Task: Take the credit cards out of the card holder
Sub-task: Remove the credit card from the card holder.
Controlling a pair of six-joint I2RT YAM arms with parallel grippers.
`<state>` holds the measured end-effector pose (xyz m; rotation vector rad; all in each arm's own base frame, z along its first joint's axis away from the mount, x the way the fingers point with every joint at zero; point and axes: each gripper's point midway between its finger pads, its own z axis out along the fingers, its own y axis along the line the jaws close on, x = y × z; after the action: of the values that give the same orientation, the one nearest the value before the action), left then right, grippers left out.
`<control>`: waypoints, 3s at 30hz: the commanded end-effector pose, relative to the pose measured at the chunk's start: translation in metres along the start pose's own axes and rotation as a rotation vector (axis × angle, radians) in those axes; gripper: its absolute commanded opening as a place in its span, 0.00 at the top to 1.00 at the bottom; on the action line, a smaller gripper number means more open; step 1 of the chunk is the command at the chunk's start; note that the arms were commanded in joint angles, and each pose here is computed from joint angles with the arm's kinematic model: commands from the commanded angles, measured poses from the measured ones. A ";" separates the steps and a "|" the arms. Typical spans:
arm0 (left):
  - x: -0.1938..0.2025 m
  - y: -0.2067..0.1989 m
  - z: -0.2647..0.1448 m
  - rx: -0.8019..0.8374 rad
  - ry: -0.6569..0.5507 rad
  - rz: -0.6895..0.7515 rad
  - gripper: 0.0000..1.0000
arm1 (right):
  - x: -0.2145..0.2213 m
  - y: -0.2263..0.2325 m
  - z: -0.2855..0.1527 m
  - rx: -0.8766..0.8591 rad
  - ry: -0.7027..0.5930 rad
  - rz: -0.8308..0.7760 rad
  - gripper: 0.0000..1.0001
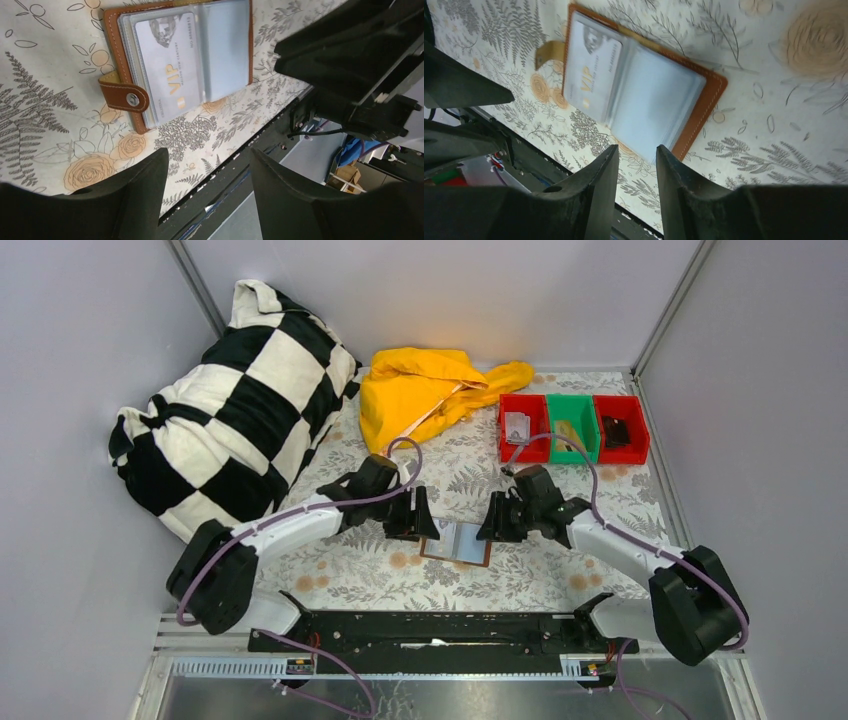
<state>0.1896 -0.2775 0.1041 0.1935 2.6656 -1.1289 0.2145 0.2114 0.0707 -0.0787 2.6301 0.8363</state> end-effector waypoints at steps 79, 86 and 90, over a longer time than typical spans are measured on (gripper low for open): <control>-0.022 0.035 0.071 -0.148 0.016 0.018 0.38 | 0.050 -0.039 0.060 -0.010 0.054 0.111 0.63; -0.018 0.030 0.075 -0.112 0.042 0.018 0.38 | 0.050 -0.039 0.060 -0.010 0.055 0.113 0.63; -0.020 -0.010 0.066 0.078 0.037 0.052 0.39 | 0.051 -0.039 0.060 -0.011 0.055 0.112 0.64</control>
<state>0.2239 -0.3091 0.0418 0.1992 2.7557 -0.9805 0.2231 0.2391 0.0234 0.0085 2.5244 1.0370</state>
